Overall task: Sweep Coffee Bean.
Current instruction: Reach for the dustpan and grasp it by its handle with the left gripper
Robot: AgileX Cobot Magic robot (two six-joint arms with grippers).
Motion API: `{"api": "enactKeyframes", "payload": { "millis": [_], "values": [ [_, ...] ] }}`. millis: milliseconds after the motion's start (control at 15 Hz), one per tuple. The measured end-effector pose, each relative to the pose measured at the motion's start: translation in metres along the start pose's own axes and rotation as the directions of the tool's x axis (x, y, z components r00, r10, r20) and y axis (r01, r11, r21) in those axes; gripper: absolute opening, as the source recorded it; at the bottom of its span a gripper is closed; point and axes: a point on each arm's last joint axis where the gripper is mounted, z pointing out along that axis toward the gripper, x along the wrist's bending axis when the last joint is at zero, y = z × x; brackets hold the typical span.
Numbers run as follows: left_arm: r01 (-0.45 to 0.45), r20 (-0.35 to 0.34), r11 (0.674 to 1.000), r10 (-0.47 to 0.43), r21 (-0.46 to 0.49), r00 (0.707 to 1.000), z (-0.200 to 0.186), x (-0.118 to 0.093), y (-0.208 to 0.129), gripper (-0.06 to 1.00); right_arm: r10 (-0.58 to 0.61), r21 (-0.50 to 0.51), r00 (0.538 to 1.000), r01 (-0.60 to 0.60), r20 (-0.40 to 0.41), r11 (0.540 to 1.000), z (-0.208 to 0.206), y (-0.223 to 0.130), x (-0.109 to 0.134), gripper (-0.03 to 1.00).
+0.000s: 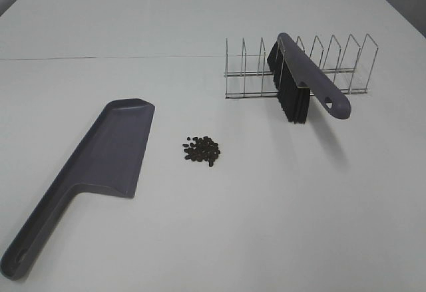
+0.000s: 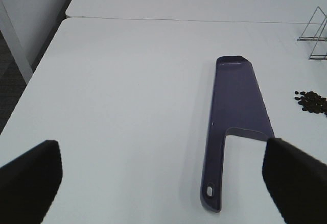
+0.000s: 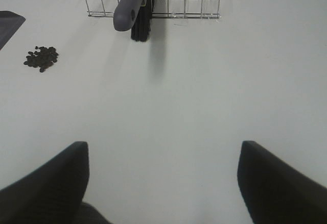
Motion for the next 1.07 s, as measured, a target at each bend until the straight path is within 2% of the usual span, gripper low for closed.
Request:
{"api": "enactKeyframes", "payload": {
  "millis": [1067],
  "values": [
    [0.0, -0.001, 1.0, 0.0, 0.0, 1.0, 0.0, 0.0001, 0.0, 0.99, 0.0, 0.0, 1.0, 0.0, 0.0, 1.0, 0.0, 0.0, 0.0, 0.71]
  ]
}}
